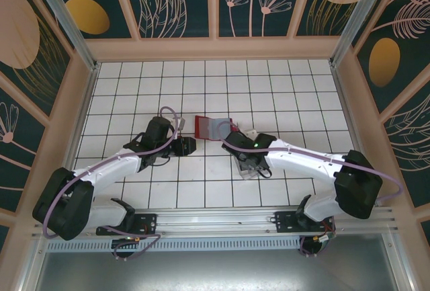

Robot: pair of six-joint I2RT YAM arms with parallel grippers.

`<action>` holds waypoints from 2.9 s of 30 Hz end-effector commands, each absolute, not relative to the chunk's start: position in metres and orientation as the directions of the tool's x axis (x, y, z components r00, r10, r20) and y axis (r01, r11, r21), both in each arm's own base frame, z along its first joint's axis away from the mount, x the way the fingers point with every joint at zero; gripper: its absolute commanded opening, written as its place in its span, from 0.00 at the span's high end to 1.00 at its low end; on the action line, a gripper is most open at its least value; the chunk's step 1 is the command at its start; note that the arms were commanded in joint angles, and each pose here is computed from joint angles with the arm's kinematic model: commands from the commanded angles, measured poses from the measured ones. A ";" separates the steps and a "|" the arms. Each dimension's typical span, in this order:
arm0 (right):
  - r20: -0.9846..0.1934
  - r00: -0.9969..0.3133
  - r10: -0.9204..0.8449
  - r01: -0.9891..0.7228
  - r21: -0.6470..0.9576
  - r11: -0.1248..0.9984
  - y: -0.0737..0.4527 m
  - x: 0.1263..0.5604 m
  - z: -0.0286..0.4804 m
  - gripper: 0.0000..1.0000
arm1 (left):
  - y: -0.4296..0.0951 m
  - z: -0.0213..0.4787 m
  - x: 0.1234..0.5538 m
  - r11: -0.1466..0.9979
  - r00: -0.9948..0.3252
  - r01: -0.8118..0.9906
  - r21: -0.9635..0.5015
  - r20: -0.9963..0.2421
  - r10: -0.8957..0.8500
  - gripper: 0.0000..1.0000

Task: Put the credit cards into the card holder
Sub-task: Pick up the credit card from the storage box, then insert the credit card into the card slot.

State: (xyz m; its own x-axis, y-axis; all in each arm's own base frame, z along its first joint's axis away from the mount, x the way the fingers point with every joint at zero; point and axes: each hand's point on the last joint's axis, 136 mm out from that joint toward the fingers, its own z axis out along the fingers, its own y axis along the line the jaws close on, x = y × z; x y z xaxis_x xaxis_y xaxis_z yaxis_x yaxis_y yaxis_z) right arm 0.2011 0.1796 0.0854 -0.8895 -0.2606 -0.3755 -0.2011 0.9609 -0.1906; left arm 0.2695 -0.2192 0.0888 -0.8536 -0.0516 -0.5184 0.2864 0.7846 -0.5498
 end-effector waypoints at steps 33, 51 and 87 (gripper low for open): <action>-0.434 -0.874 -0.216 -0.311 0.160 0.937 0.234 0.201 0.142 1.00 | -0.201 0.078 0.282 0.850 -0.850 0.139 -0.509 -0.502 -0.161 0.51; -0.407 -0.893 0.195 -0.208 0.754 0.623 0.253 0.327 0.158 1.00 | -0.222 0.078 0.361 0.834 -0.846 0.000 -0.551 -0.445 -0.294 0.43; -0.158 -0.984 0.084 -0.093 0.853 0.514 0.301 0.351 0.030 1.00 | -0.211 0.008 0.374 0.911 -0.888 -0.028 -0.412 -0.409 -0.212 0.94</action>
State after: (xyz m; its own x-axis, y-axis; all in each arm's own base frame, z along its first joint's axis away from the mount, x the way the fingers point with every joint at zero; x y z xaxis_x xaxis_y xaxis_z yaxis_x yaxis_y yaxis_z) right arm 0.3519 0.2976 0.0376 -0.9800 0.0939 -0.1753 -0.0996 0.5309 0.8416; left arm 0.3686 -0.2152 0.0152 -0.8874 -0.2188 -0.4057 -0.0261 0.9026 -0.4297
